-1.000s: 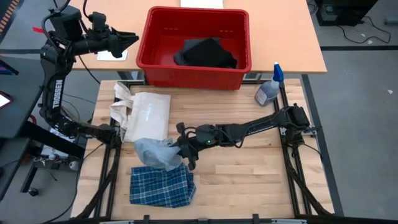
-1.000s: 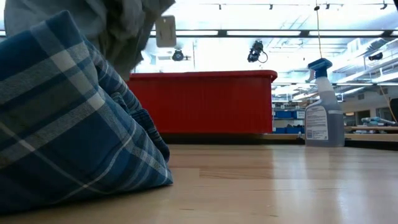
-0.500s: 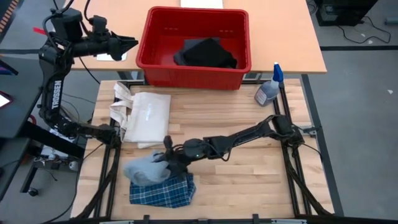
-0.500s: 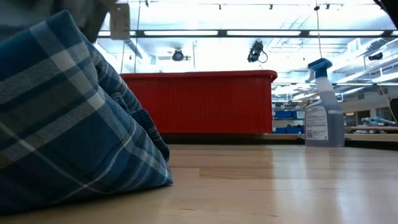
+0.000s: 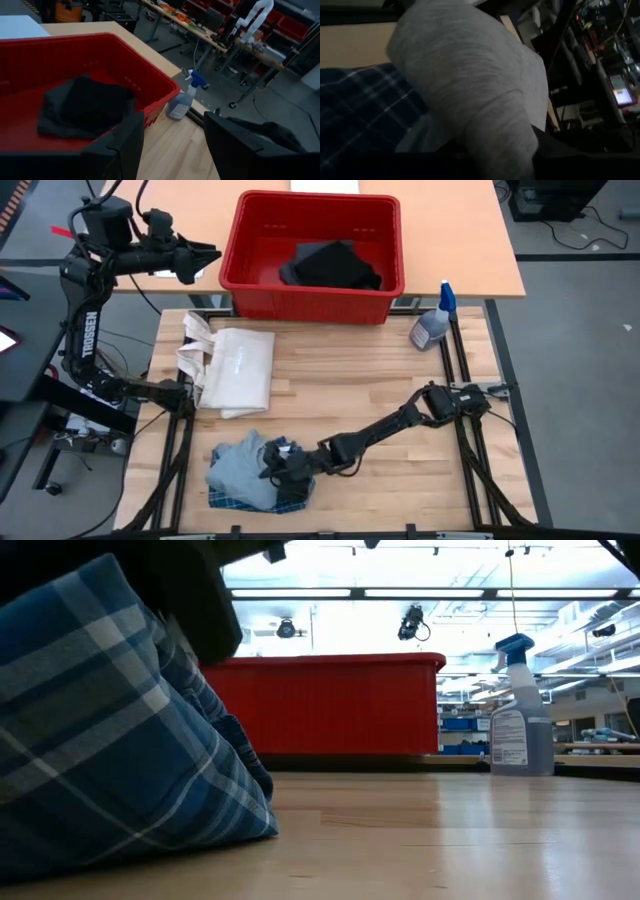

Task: Sort clothes
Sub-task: Remove the gray shirt from the red bin, then remove the black pants from the red bin

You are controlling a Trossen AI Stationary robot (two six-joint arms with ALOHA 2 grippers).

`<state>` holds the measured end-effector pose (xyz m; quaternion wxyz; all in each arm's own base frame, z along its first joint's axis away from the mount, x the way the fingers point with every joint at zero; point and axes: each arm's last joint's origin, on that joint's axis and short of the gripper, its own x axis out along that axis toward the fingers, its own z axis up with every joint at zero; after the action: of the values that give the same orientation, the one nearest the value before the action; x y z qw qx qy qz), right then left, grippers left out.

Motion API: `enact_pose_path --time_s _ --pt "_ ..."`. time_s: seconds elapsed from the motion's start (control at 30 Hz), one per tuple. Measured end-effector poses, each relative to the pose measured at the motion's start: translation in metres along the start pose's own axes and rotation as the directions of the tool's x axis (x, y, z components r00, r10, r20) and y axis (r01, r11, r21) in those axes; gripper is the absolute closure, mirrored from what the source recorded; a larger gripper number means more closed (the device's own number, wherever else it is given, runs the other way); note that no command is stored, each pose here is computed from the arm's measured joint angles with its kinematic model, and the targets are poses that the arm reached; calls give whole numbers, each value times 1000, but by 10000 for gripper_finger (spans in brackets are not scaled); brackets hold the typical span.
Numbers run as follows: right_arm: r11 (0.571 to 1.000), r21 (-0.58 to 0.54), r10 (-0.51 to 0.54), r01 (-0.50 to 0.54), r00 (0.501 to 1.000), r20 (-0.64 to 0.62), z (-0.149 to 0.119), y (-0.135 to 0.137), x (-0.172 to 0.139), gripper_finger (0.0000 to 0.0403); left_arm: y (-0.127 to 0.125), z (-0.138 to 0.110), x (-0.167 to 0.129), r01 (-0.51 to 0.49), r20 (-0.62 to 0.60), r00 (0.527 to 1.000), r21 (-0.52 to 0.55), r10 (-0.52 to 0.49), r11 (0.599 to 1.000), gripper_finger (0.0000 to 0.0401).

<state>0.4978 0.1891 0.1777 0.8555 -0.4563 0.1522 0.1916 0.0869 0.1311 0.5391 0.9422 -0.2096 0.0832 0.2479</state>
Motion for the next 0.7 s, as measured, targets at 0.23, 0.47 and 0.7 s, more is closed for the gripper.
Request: enact_pose_path --time_s 0.23,0.47,0.7 --pt "991 95 93 -91 996 -16 -3 -1 -5 233 1 -5 0 -7 -44 999 15 7 1000 193" --pt "954 242 206 -176 973 -108 -2 -6 -26 144 1 -5 0 -5 -48 999 26 6 1000 193" --pt "894 409 267 -181 949 -165 14 -36 -77 71 -2 -6 -2 56 -58 997 38 -54 998 193"
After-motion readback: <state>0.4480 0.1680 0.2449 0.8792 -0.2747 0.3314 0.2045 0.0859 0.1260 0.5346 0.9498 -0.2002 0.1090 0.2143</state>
